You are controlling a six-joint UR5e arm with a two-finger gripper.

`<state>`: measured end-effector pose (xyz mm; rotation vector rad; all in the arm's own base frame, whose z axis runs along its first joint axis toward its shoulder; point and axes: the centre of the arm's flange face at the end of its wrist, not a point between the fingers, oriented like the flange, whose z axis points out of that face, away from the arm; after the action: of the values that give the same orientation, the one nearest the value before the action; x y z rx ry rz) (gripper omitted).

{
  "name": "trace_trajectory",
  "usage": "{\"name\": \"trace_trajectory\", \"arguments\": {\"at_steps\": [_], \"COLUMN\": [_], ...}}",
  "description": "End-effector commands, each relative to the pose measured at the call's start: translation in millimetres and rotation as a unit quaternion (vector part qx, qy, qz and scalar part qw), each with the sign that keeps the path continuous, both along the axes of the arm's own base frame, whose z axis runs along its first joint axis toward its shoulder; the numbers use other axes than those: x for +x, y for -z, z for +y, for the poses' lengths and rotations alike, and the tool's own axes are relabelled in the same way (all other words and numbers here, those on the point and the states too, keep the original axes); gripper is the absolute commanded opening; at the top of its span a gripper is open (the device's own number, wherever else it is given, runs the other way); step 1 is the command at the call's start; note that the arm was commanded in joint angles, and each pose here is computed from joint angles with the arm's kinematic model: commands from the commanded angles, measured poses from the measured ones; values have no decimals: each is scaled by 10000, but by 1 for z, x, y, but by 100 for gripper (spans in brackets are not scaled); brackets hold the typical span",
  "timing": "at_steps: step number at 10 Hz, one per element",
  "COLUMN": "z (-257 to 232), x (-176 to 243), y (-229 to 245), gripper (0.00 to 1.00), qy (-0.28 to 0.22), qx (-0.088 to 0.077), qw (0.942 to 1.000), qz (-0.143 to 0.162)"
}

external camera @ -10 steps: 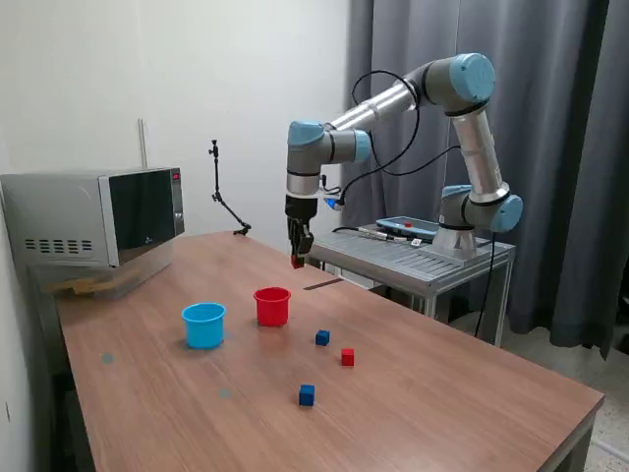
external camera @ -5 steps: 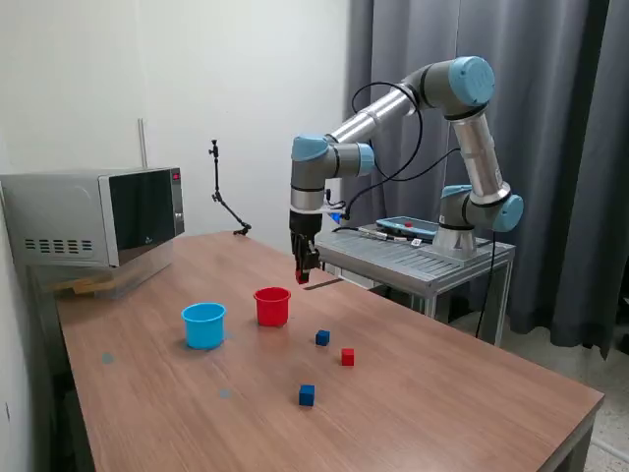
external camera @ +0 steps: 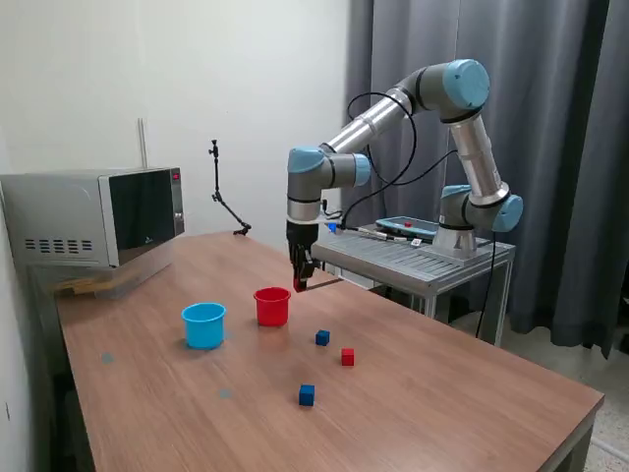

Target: Place red objects in the red bin, and blue objects in the blue bin.

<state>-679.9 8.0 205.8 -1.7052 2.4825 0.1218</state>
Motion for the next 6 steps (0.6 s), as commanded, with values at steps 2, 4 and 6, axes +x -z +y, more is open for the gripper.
{"name": "trace_trajectory", "arguments": {"at_steps": [2, 4, 6], "z": [25, 33, 38], "x": [-3, -9, -12], "y": [-4, -13, -19], "gripper": [0, 0, 0], "qy": [132, 163, 171], "qx": [21, 52, 66], "qw": [9999, 9997, 9996], "qz": [70, 178, 235]}}
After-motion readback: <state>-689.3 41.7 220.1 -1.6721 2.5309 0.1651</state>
